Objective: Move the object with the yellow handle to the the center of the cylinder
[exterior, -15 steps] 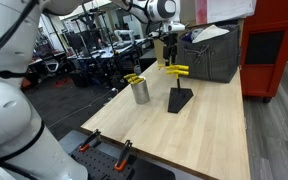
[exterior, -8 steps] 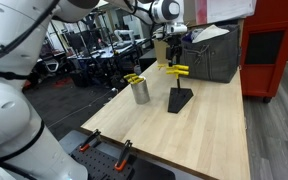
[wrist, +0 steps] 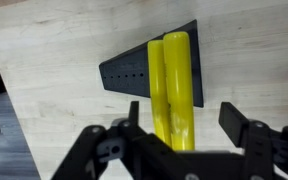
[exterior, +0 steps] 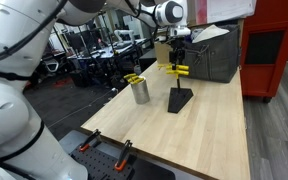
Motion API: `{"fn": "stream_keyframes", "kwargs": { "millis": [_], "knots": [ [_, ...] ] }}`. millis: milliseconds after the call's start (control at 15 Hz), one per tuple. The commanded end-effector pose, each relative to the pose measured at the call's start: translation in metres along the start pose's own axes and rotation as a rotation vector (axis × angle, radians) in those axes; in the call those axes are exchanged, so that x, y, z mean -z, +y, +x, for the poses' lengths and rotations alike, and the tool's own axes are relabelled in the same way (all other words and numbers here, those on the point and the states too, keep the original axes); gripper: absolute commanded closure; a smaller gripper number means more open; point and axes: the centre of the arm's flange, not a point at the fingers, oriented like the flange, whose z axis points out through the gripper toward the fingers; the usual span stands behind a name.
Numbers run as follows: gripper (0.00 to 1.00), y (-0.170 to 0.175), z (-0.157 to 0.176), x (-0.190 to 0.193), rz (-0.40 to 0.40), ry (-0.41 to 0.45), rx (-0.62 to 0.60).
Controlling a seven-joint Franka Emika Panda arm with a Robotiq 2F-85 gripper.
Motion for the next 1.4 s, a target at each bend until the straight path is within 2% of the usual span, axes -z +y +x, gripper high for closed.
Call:
{"fn": "stream_keyframes", "kwargs": {
  "millis": [0,400,933,1333],
  "knots": [
    [0.49,-0.008,0.002,0.006,-0.005,-0.006,-0.024],
    [0.94,-0.006,-0.002,0.015,0.001,0.0,-0.014],
    [0.93,0.013,-0.004,0.032,0.026,0.02,0.004],
    [0.93,0.033,-0.005,0.085,0.08,0.096,0.045]
  ]
}}
